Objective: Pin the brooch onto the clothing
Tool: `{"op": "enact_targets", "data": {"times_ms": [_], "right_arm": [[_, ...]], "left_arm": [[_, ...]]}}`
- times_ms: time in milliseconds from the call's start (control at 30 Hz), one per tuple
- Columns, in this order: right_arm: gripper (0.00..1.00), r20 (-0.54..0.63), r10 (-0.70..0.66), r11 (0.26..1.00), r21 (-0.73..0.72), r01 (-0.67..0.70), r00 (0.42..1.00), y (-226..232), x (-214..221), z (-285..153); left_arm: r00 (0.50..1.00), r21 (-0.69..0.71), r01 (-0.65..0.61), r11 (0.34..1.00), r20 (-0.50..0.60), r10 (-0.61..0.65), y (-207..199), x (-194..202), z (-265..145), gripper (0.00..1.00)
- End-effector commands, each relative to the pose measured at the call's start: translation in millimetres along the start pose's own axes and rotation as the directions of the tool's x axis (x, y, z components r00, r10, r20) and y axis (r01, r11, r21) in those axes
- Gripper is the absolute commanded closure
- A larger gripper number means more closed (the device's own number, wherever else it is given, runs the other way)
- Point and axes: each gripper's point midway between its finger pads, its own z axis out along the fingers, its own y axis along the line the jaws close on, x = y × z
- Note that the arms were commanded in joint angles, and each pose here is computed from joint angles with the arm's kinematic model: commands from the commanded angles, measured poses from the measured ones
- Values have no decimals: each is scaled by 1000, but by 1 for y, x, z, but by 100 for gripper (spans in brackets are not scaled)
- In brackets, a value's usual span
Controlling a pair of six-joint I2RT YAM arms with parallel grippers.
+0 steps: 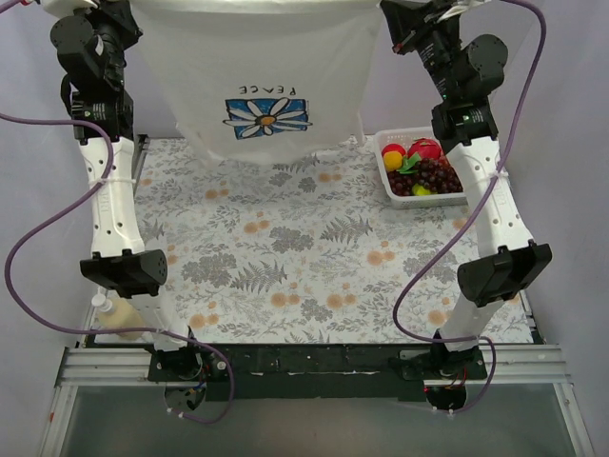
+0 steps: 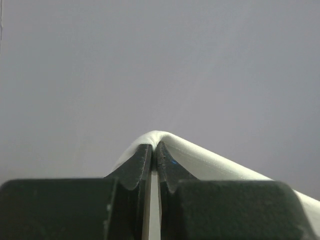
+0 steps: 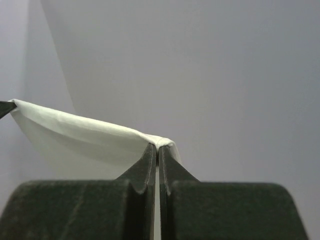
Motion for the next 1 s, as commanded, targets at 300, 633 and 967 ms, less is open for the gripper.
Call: {"op": "enact_targets", "data": {"times_ms": [300,633,967], "right_arm": [[99,93,-40,992,121,29,995,-10,21,-88],[99,-361,369,889,407,-211,857,-22,234,-260],[99,-599,597,786,571,-237,534,24,306,-387]], "left_arm": [[994,-92,33,995,-102,-42,44,59,-54,100],[837,-370,40,928,-496,-234,131,235,-221,100],[592,-498,58,865,-680,-431,137,302,-336,100]]}}
